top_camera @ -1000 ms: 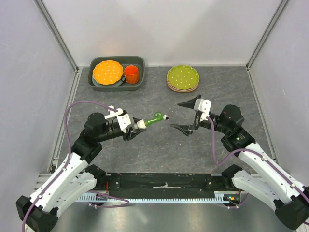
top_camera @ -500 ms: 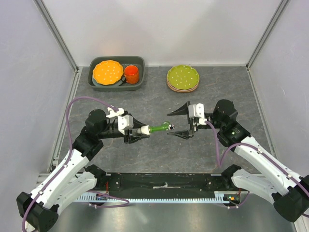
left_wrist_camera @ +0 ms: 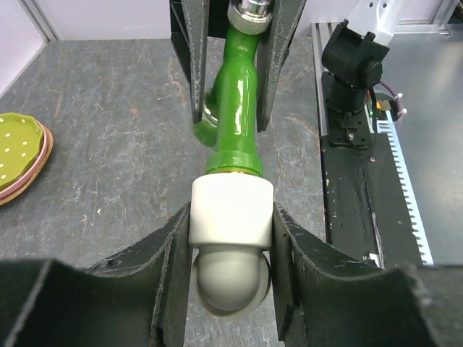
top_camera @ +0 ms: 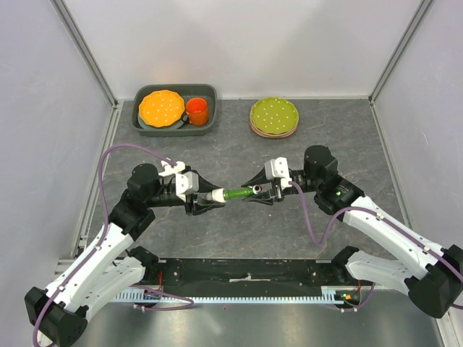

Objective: Install the water faucets

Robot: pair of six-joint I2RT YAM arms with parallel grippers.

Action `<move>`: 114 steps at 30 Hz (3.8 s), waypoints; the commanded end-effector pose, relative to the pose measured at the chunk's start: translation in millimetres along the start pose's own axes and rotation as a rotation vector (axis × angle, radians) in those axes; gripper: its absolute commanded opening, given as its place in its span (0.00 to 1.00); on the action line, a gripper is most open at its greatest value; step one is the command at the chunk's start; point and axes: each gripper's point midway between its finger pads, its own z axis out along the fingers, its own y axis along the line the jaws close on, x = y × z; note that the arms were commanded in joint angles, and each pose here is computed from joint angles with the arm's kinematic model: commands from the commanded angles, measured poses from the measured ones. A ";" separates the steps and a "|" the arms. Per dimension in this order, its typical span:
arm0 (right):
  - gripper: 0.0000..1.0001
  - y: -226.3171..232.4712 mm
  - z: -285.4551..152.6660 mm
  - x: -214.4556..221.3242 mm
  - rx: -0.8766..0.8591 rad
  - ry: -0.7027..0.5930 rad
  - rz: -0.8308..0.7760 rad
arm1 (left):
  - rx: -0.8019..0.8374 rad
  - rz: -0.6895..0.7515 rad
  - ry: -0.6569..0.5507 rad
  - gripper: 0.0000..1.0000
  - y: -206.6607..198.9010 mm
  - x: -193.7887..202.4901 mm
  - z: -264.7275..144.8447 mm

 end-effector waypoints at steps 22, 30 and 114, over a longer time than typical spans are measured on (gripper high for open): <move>0.00 -32.5 19.5 -51.8 0.149 -0.166 0.801 | -0.387 0.461 0.215 0.02 48.2 7.9 -10.5; 0.00 -52.0 25.3 -32.2 0.261 -0.167 1.000 | -0.525 0.738 0.384 0.02 62.5 4.7 2.3; 0.98 -38.2 -21.2 -37.2 0.193 0.017 0.096 | -0.185 0.104 0.204 0.02 34.0 1.6 16.5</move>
